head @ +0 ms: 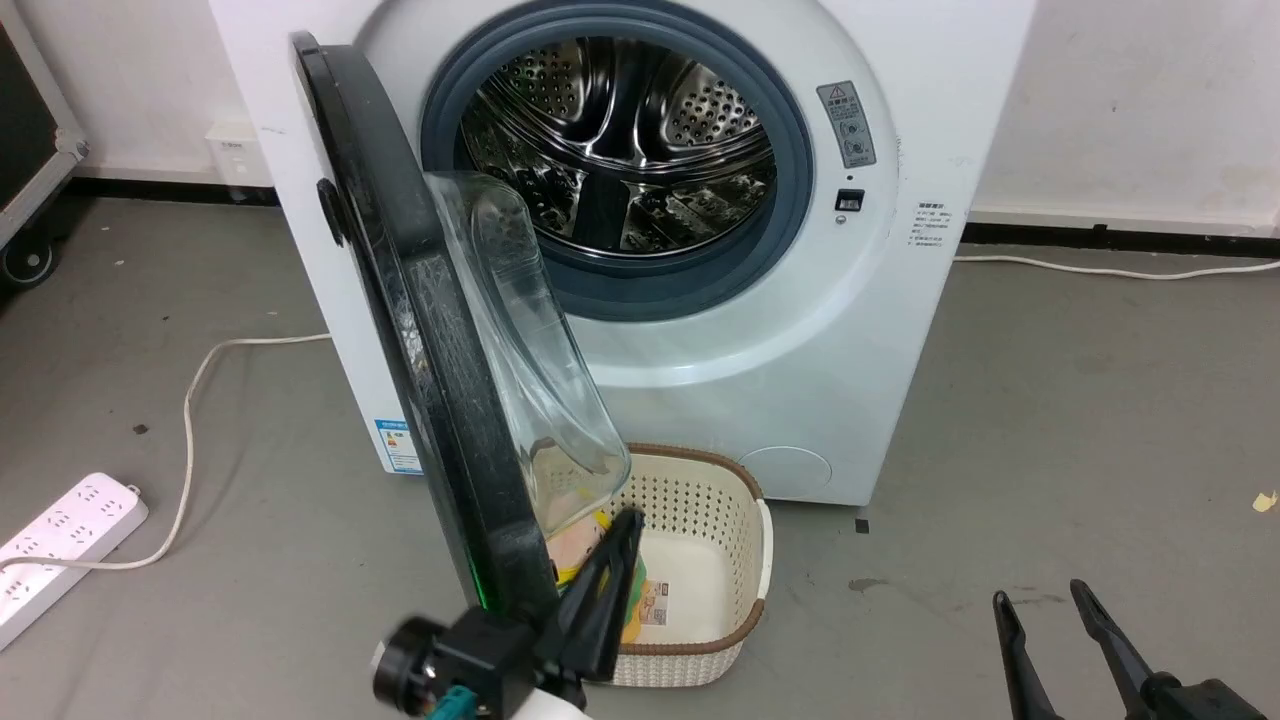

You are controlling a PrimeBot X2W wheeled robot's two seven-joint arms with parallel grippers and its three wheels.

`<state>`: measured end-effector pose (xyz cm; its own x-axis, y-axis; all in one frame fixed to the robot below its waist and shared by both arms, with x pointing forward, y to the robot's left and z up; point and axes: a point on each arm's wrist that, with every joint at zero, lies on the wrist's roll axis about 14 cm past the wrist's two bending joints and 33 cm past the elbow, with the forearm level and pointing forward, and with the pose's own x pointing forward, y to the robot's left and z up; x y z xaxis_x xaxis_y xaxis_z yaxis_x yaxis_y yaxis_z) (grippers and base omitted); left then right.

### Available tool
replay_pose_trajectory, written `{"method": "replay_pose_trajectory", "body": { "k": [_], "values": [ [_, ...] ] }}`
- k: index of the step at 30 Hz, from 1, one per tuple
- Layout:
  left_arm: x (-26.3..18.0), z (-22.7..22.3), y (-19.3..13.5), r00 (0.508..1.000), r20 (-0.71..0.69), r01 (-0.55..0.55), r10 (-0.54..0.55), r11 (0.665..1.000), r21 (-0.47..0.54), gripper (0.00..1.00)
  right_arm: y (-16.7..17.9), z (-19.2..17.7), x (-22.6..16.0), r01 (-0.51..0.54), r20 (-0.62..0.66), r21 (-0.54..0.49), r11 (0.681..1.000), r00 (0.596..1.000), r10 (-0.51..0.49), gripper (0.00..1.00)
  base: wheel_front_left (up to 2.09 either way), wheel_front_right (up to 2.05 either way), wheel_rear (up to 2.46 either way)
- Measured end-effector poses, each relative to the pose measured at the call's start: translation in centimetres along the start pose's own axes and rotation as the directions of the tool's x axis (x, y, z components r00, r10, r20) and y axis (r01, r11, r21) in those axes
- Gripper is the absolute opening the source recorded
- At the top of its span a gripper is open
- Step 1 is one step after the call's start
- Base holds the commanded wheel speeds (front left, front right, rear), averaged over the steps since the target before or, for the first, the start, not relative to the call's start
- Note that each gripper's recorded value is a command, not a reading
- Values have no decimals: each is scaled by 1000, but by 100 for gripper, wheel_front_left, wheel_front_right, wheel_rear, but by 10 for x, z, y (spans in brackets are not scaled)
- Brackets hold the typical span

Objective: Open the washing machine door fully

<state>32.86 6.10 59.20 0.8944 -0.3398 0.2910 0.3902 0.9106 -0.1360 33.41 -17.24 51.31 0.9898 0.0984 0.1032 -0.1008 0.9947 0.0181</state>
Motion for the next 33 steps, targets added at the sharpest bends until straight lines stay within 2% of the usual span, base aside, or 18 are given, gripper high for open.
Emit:
{"method": "replay_pose_trajectory", "body": {
  "k": [4,9,22,28,33],
  "values": [
    [-9,-41,10,989,-140,-53,50,998,-20,0,1,-2,0,-2,-5,2,1000,1000,2,100,0,0,0],
    [-20,-67,28,967,-225,-123,118,992,-10,0,2,-3,1,-6,-10,11,1000,1000,6,100,0,0,0],
    [-39,-64,58,951,-207,-231,230,973,19,0,34,-8,19,-108,-20,37,993,994,109,100,0,0,0],
    [-61,-54,83,925,-184,-331,332,943,39,0,63,-9,33,-198,-20,49,979,980,199,100,0,0,0],
    [-86,-42,117,879,-154,-449,452,892,53,0,87,-13,43,-270,-29,55,961,962,271,100,0,0,0]
  ]
}}
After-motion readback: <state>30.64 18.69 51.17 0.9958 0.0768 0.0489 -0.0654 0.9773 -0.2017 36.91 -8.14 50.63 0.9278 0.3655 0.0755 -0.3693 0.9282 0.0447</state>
